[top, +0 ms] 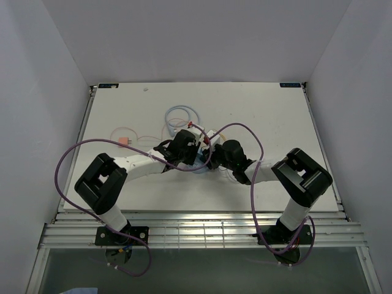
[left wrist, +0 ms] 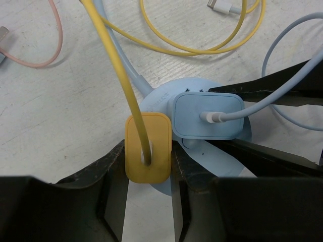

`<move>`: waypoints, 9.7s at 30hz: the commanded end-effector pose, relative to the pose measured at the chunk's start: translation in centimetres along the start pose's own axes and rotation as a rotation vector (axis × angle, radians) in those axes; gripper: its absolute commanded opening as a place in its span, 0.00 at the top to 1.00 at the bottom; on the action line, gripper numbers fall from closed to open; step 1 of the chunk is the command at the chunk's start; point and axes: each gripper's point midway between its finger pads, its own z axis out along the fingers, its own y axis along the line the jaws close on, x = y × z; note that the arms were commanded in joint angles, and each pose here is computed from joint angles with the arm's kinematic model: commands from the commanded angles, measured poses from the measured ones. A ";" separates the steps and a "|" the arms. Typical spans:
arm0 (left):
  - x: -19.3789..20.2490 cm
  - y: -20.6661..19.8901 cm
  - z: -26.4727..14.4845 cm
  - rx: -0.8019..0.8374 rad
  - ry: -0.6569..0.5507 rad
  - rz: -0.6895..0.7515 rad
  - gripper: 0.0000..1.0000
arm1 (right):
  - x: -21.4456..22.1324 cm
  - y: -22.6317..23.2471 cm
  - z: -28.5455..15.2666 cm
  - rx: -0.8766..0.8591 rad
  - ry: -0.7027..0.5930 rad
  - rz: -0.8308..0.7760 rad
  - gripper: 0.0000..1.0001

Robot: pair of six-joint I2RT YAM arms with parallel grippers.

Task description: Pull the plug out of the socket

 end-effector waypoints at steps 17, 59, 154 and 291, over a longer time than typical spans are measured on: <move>3.5 -1.4 0.3 0.051 0.048 0.017 1.00 | -3.3 1.4 1.1 -0.091 -0.154 0.002 0.69; 5.9 -0.8 1.4 0.008 0.140 0.018 1.00 | -4.5 3.8 -2.6 -0.208 -0.247 0.090 0.92; 5.6 -0.8 0.0 -0.091 0.107 -0.040 1.00 | -8.8 -29.2 -22.8 0.830 -0.060 0.278 0.92; 4.1 -3.6 -0.7 -0.095 -0.043 -0.179 1.00 | 5.0 5.0 -2.5 -0.366 0.141 -0.052 0.09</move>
